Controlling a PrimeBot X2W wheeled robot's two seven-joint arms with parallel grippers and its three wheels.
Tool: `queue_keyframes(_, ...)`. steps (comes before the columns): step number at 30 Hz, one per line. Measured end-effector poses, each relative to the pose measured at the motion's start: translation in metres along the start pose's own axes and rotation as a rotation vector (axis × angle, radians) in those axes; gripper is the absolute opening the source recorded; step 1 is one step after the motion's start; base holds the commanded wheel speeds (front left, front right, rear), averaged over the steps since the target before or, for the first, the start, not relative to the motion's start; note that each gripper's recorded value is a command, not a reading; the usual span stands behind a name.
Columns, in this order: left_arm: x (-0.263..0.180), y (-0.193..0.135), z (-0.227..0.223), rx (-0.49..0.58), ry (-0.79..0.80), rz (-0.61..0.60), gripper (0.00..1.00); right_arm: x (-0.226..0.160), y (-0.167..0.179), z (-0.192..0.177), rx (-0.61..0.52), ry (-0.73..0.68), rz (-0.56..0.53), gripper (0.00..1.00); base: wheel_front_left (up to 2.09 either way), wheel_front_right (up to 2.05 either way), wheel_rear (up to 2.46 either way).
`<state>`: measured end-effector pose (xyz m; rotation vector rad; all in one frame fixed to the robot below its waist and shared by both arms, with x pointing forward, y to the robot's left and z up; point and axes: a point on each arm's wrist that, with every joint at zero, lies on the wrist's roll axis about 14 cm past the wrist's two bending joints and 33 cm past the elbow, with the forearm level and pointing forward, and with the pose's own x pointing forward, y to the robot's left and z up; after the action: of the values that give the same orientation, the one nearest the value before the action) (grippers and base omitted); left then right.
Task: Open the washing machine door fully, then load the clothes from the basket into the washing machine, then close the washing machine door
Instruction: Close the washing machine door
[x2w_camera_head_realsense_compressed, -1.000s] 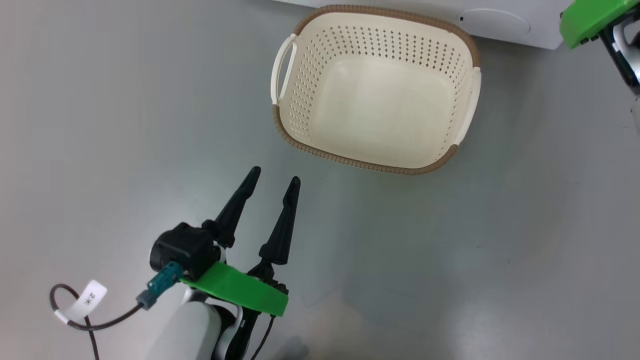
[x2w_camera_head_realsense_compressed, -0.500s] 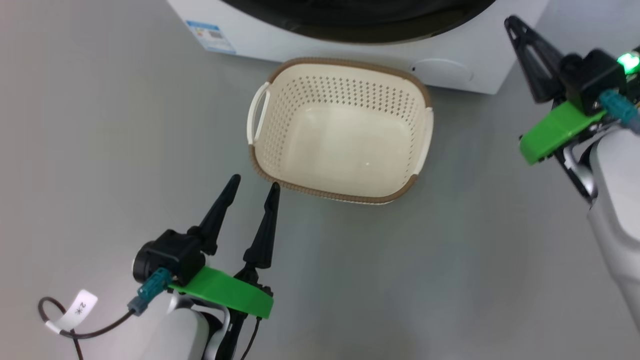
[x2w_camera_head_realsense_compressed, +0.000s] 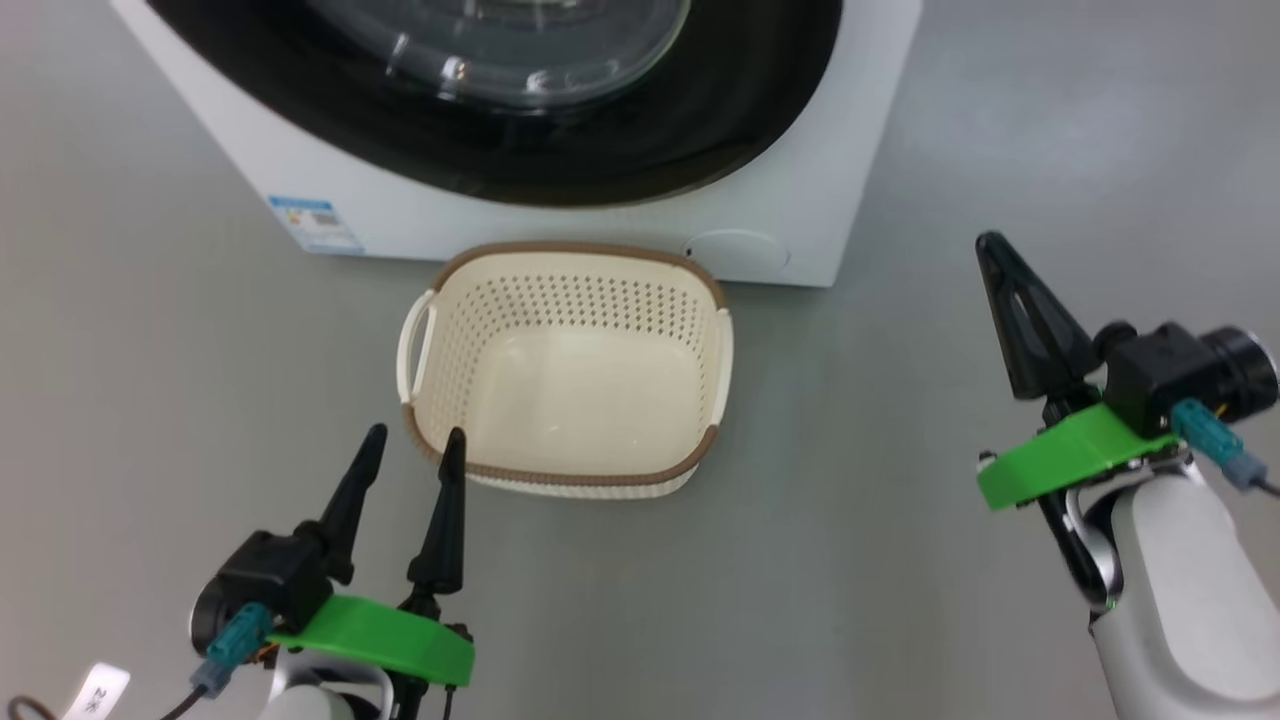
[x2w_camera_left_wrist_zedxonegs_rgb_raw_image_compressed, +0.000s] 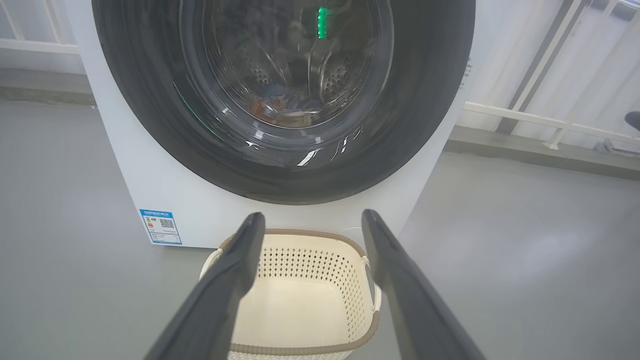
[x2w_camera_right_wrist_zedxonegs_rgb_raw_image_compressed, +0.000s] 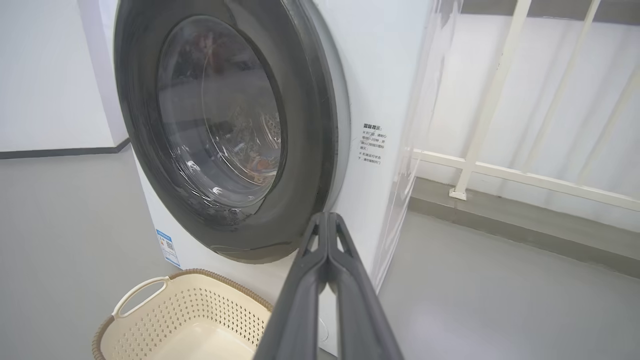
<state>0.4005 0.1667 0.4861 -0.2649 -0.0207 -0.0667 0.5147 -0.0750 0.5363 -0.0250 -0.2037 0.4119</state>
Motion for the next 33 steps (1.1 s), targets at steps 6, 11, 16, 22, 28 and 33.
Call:
queue_keyframes(6,-0.009,-0.009,0.006,-0.008,-0.018,-0.02,1.0,-0.045,-0.026,0.014,0.013,-0.002,-0.131,0.0,0.0,0.0,0.0)
queue_keyframes(11,-0.017,-0.016,0.011,-0.008,-0.033,-0.041,1.0,-0.08,-0.043,0.025,0.017,-0.009,-0.224,0.0,0.0,0.0,0.0)
queue_keyframes(16,-0.026,-0.021,0.015,-0.001,-0.042,-0.057,1.0,-0.112,-0.053,0.032,0.021,-0.012,-0.297,0.0,0.0,0.0,0.0)
queue_keyframes(22,-0.034,-0.023,0.018,0.006,-0.05,-0.069,1.0,-0.135,-0.054,0.038,0.027,-0.017,-0.337,0.0,0.0,0.0,0.0)
queue_keyframes(28,-0.038,-0.027,0.021,0.03,-0.056,-0.092,1.0,-0.159,-0.058,0.038,0.041,-0.008,-0.382,0.18,0.0,0.0,0.0)
queue_keyframes(33,-0.038,-0.032,0.024,0.037,-0.067,-0.107,1.0,-0.171,-0.058,0.03,0.056,0.016,-0.399,1.0,0.0,0.0,0.0)
